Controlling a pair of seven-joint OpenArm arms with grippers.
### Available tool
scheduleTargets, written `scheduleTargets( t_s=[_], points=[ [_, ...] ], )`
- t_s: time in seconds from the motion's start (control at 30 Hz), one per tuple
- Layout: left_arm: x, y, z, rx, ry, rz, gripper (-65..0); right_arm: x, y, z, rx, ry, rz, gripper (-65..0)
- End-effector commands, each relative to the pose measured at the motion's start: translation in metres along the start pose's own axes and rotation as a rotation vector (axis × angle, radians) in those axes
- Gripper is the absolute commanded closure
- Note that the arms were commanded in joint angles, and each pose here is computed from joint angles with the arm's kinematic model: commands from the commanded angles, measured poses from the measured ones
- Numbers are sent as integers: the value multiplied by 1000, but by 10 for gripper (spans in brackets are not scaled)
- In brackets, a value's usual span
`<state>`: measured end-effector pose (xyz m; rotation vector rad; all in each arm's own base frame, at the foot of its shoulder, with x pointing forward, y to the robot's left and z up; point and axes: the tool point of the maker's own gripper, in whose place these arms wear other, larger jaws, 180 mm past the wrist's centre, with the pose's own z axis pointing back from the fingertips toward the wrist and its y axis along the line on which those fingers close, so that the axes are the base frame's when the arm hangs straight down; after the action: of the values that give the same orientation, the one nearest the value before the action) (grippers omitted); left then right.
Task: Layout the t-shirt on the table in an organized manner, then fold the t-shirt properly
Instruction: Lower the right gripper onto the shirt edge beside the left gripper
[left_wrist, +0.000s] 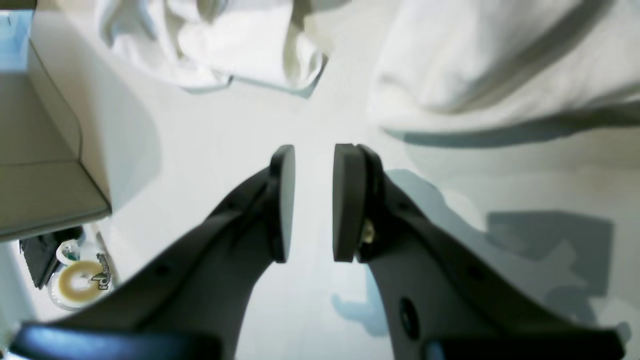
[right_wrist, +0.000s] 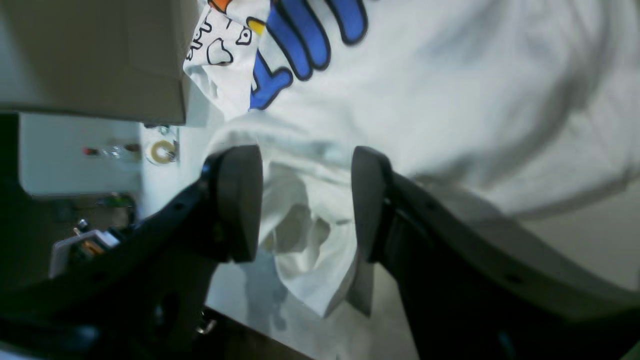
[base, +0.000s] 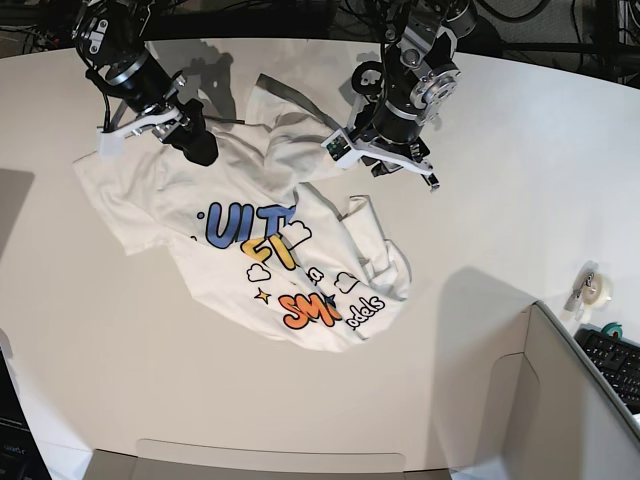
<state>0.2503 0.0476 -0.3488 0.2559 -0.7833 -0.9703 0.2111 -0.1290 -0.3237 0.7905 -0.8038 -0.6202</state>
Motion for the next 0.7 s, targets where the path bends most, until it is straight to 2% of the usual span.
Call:
scheduleTargets(
  t_s=[0.0,0.07,0.2,0.37,0.43,0.67],
  points=[
    [3,4,3,17,-16,6,-134,3,-2,9,-4,-28,-12,-290],
    [0,0,4,7,-7,9,-134,11,-19,24,-58,-63,-25,-290],
    [-1,-5,4,-3,-4,8,-134,20,-28,37,-69,-112,-70,-281],
    [-5,-7,5,-9,5,10,-134,37,-41,44,-118,-215,-214,-190],
    [-5,-7,5,-9,5,10,-134,41,-43,41,-125,-225,-246,-169],
    [-6,-8,5,-11,10,10,-134,32,-64,34,-176,-205,-290,-171]
  ],
)
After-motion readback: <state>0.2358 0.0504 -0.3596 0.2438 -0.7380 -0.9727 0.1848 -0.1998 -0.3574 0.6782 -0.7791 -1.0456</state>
